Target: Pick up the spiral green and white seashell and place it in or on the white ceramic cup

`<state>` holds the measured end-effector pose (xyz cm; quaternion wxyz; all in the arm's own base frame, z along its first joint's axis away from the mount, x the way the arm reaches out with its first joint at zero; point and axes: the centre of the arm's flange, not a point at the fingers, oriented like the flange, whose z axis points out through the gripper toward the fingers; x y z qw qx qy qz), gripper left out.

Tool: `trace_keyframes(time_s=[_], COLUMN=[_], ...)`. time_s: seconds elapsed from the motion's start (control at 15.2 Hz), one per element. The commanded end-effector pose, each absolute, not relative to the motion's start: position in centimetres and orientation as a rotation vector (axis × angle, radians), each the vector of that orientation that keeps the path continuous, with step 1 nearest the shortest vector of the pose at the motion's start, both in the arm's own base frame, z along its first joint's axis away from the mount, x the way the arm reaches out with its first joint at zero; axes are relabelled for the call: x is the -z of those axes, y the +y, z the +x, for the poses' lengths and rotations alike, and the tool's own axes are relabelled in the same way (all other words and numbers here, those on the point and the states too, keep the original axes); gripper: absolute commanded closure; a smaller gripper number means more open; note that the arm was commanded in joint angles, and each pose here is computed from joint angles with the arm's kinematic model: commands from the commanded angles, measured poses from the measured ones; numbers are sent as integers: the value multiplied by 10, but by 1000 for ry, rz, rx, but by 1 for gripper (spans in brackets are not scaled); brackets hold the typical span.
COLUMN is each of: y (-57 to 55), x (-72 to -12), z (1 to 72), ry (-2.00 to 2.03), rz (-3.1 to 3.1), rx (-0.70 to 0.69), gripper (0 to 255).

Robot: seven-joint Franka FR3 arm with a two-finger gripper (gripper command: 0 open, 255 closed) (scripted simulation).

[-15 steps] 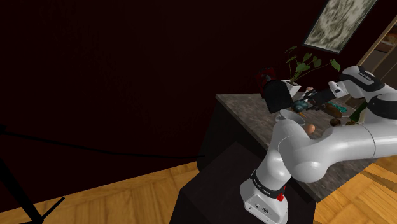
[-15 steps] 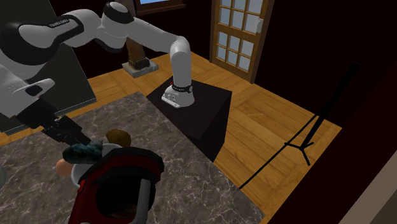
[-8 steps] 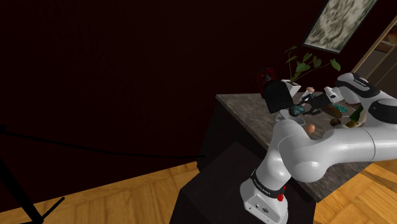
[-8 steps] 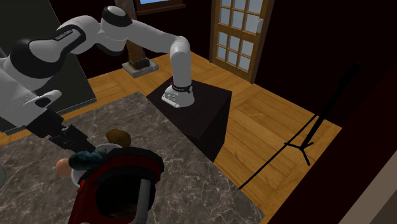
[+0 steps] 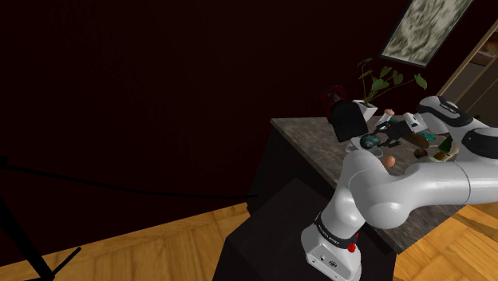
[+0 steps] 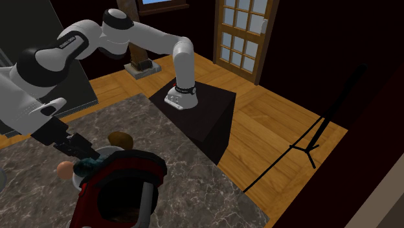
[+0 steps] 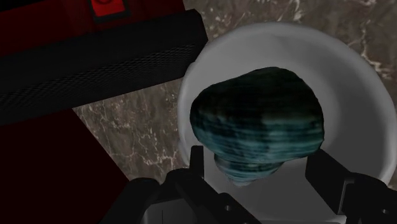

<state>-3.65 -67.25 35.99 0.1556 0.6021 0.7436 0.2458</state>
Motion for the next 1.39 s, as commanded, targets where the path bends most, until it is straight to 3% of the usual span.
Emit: trace_keyframes(time_s=[0.0,0.13,0.2,0.53,0.79,1.32], y=[-673,-673,-673,-673,-682,-682], x=[-360,-360,-360,-360,-401,-401], z=[-36,-36,-36,-36,-63,-63], ry=[2129,2129,2129,2129,2129,2129], rz=[1724,1724,1724,1724,1724,1724], rx=[-704,-704,-704,-704,-704,-704], gripper=[255,255,0,0,0,0])
